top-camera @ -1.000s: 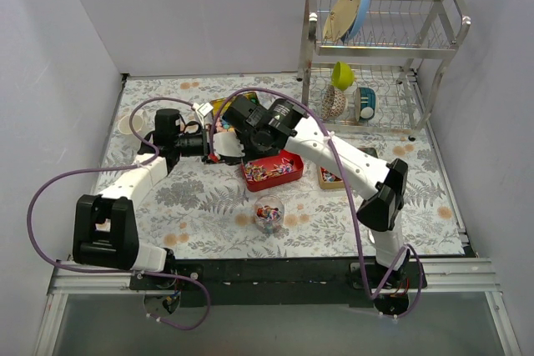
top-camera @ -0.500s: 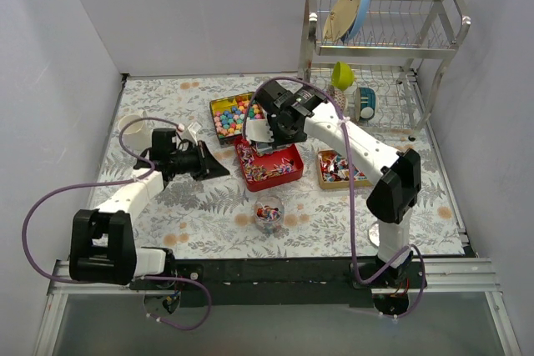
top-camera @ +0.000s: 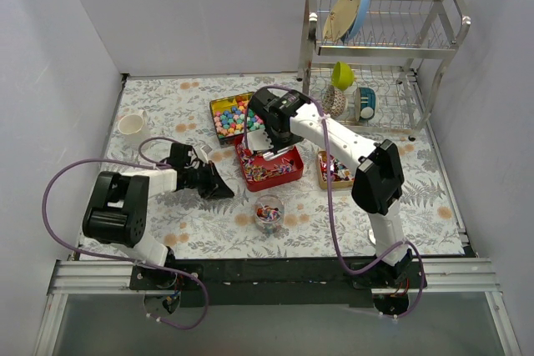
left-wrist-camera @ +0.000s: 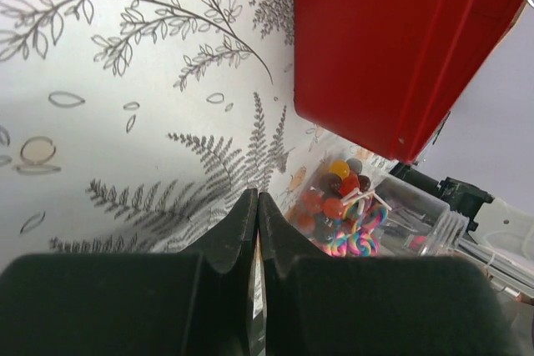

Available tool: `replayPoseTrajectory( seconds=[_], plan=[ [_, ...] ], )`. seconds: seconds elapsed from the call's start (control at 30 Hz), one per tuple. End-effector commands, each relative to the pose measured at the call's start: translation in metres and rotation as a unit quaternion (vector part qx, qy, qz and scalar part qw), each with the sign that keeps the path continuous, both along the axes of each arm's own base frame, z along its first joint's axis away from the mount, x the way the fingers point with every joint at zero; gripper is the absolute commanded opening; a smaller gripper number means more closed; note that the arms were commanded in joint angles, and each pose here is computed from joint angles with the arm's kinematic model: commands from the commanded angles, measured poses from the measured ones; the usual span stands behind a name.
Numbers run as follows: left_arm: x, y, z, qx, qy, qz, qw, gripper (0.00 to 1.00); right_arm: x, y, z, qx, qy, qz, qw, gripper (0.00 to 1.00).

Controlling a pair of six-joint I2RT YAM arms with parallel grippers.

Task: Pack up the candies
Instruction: Scoop the fake candies from the storage box.

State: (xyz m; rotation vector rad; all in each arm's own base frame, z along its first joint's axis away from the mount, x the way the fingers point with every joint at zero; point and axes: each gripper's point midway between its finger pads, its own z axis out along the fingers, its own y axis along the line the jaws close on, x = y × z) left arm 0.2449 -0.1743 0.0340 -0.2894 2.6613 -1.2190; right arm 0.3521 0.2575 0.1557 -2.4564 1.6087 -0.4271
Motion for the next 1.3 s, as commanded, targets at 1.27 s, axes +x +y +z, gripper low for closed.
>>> replayPoseTrajectory(
  seconds=[1.27],
  plan=[
    [0.033,-0.057,-0.004,-0.07,-0.013,-0.056,0.996,0.0,-0.048,0.065,-0.083,-0.061,0.058,0.221,0.972,0.01]
  ],
)
